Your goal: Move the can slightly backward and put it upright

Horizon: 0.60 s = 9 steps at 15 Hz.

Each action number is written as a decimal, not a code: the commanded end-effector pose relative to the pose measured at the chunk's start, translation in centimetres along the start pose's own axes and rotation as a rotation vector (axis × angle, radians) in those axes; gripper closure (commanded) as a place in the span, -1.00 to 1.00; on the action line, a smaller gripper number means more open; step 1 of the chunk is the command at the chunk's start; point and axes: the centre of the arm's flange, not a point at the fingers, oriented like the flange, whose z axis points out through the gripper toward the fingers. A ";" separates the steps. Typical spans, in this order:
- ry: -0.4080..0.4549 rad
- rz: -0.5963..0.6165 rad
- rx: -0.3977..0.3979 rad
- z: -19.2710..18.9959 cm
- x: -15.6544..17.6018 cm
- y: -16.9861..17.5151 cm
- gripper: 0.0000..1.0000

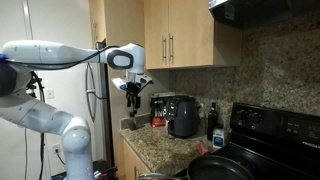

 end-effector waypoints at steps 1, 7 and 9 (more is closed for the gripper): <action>0.000 0.000 0.000 0.0 0.0 0.0 -1.00; 0.000 0.000 0.000 0.0 0.0 0.0 -1.00; 0.068 0.042 0.050 0.2 0.2 -0.3 -1.00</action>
